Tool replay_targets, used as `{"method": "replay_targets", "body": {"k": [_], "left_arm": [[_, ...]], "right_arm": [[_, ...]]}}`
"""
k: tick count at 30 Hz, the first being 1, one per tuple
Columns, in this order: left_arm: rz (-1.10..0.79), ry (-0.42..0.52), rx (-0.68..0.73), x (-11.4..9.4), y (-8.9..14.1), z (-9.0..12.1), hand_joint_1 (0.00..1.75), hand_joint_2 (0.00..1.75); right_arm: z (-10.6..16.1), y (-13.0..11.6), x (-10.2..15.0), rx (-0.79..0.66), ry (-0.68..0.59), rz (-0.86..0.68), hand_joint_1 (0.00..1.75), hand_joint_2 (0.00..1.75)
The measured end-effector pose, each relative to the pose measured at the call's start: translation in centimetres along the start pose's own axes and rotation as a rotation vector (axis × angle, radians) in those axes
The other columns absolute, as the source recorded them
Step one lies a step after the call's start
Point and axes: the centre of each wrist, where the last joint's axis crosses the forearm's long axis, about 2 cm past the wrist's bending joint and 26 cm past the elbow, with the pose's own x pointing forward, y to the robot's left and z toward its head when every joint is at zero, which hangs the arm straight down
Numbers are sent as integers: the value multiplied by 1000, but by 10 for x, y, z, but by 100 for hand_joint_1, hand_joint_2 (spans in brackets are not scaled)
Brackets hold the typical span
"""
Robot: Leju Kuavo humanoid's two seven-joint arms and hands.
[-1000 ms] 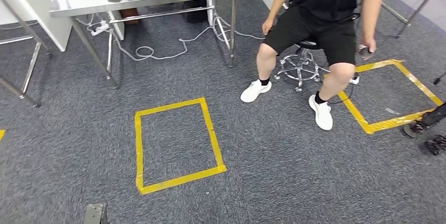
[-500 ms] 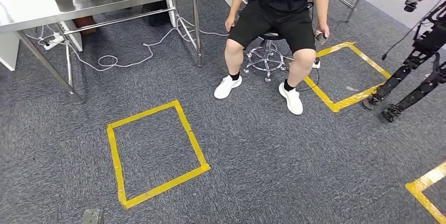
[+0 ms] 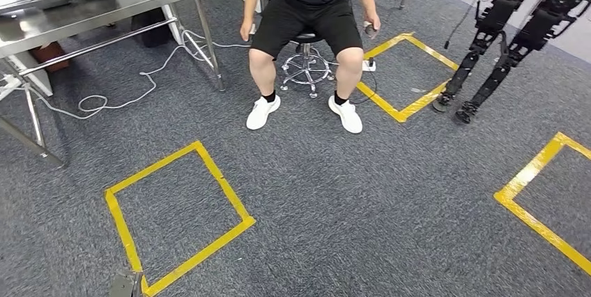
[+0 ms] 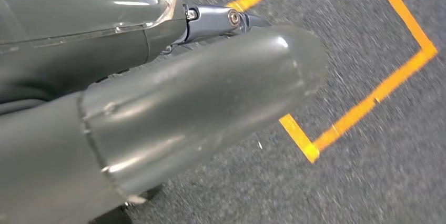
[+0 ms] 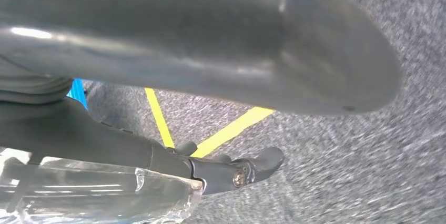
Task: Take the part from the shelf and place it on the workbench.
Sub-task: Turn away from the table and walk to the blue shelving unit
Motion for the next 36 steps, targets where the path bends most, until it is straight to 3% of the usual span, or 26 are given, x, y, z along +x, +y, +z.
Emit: {"method": "replay_targets", "body": {"k": [8,22,31,36], "left_arm": [[5,13,-20,-1,1,1,0,0],[27,14,-184,-5,7,2,0,0],[-25,129,-238,-7,13,2,0,0],[-27,197,-217,-24,19,18,0,0]], "right_arm": [[0,-1,-2,-8,-28,-41,0,0],[-5,-18,19,13,-143,-57,0,0],[-6,-21,25,5,-110,-14,0,0],[-5,-16,22,7,-26,27,0,0]]}}
